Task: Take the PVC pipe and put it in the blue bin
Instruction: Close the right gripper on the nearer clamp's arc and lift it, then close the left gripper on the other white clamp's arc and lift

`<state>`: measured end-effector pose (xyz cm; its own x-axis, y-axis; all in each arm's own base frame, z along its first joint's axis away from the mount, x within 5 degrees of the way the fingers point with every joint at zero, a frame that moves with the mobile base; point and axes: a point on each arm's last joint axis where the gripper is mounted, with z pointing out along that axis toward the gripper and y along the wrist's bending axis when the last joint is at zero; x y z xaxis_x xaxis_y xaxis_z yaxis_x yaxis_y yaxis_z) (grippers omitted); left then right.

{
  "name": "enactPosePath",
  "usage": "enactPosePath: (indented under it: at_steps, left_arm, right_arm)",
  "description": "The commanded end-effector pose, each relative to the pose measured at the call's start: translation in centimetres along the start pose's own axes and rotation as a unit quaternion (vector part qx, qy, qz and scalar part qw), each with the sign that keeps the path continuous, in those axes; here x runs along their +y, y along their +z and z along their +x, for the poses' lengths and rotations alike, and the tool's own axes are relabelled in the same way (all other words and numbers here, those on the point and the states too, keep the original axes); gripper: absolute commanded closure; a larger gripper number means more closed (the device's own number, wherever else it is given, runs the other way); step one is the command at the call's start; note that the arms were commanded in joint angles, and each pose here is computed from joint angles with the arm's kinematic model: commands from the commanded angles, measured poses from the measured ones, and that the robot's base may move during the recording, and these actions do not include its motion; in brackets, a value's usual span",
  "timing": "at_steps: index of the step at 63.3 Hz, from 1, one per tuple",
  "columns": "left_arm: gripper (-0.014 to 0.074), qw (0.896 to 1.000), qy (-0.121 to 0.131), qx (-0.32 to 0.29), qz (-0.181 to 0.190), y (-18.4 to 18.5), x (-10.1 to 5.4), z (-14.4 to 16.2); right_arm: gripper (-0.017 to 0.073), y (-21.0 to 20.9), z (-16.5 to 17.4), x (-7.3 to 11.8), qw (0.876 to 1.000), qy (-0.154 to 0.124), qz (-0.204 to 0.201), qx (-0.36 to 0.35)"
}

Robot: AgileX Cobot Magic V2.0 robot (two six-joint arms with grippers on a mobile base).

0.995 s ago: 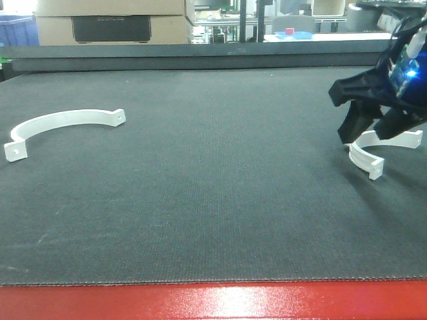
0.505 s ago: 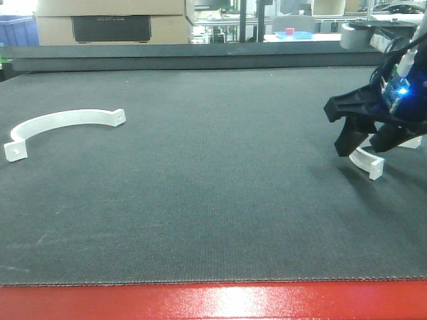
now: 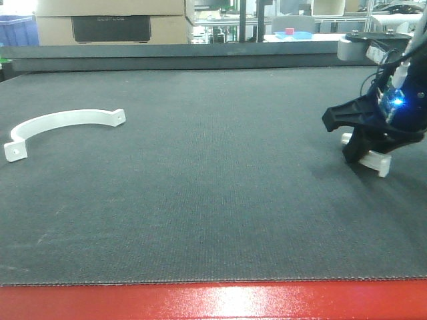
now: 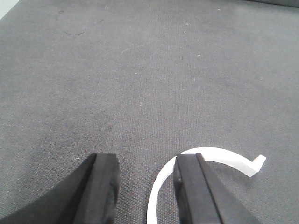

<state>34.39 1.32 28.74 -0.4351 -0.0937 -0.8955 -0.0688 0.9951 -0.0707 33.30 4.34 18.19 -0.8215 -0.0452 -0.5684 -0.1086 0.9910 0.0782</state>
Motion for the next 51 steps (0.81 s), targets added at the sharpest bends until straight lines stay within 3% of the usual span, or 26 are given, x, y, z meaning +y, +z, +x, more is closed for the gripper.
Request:
enactPosePath:
  at_steps: [1,17,31,41,51]
  left_arm:
    - [0.0372,1.0,-0.004,-0.011,0.001,0.1,-0.1,-0.3]
    - [0.0372,1.0,-0.004,0.005,0.002,0.1,-0.1,0.0]
    - [0.0372,0.998,-0.005,0.06,0.0,1.5,0.0,1.8]
    - [0.0363,0.995,-0.026,0.091,-0.001,2.9,0.0,3.1]
    - [0.0284,0.991,-0.068,0.113,-0.002,4.1,0.0,4.3]
  right_arm:
    - [0.0727,0.3,0.1,0.0,1.0,-0.003,0.0,0.004]
    - [0.0727,-0.9,-1.3,0.4,1.0,-0.006,-0.012,0.021]
    - [0.0728,-4.8,-3.8,0.8,0.999,-0.01,-0.016,-0.046]
    - [0.0728,-8.4,-4.7,1.0,0.995,-0.014,-0.018,-0.101]
    - [0.0728,-11.4,-5.1,1.2,0.99,-0.017,-0.02,-0.14]
